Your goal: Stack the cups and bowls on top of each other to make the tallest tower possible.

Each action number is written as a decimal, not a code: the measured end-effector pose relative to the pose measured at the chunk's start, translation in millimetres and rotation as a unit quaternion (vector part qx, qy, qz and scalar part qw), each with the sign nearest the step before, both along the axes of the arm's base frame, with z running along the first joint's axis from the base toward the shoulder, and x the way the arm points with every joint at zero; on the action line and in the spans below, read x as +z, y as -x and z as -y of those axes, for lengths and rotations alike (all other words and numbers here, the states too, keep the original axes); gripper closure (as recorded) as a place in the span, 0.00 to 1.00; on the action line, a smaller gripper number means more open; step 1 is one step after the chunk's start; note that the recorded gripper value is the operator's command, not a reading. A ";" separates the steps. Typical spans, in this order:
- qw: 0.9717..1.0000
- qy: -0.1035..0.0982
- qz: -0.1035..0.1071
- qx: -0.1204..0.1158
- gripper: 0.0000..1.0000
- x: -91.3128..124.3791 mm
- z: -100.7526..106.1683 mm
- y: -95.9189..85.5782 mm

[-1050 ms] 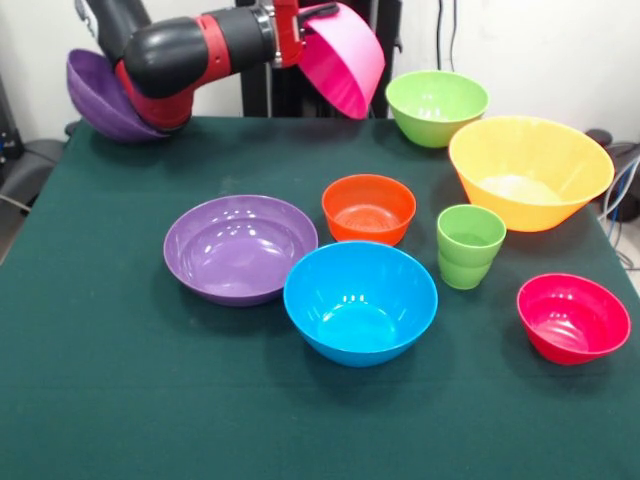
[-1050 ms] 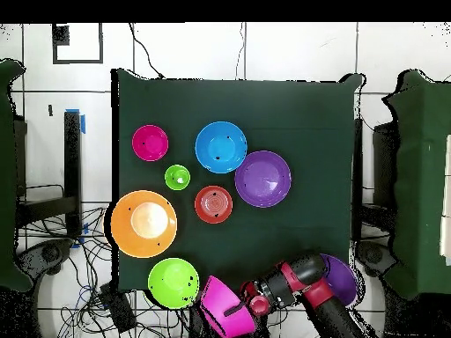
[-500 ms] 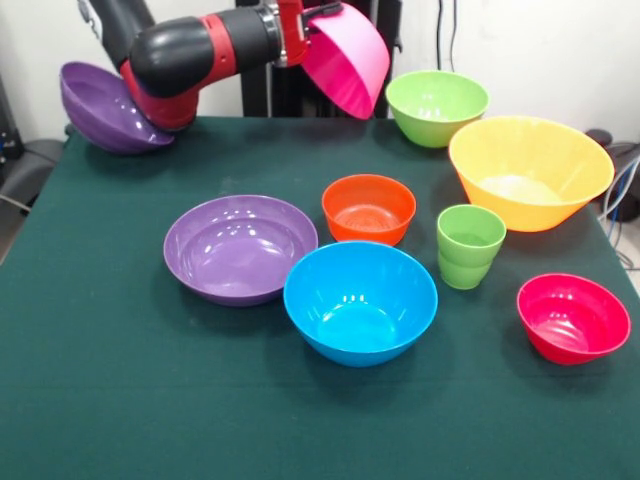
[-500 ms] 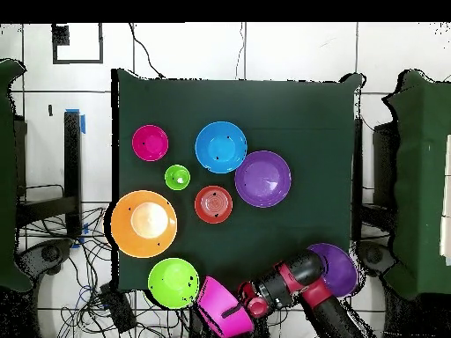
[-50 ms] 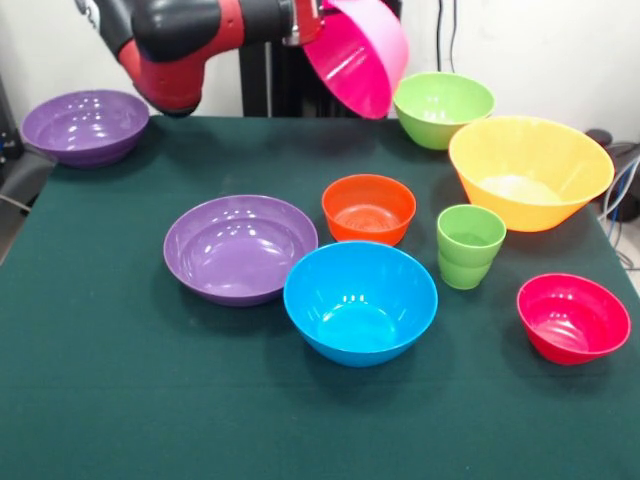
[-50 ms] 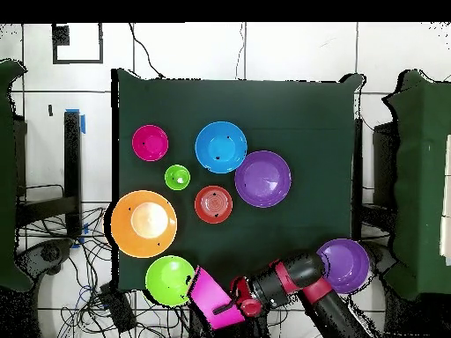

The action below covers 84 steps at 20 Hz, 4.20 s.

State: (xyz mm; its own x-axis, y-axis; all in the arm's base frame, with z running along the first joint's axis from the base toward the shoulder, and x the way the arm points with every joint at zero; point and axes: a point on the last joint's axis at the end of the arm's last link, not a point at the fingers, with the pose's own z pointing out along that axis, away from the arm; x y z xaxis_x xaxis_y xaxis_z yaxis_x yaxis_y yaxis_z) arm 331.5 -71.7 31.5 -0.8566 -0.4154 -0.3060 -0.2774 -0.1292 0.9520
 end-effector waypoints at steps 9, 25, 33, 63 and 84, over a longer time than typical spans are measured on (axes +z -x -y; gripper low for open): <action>0.999 -0.001 0.039 -0.013 1.00 24.4 -30.3 -26.5; 0.999 0.005 0.031 -0.032 1.00 18.7 -31.4 -24.7; 0.998 0.014 0.034 -0.044 1.00 14.7 -38.7 -31.9; 0.995 0.013 -0.067 -0.071 1.00 -41.8 -26.9 -0.6; 0.994 0.005 -0.072 -0.078 1.00 -43.7 -27.1 1.8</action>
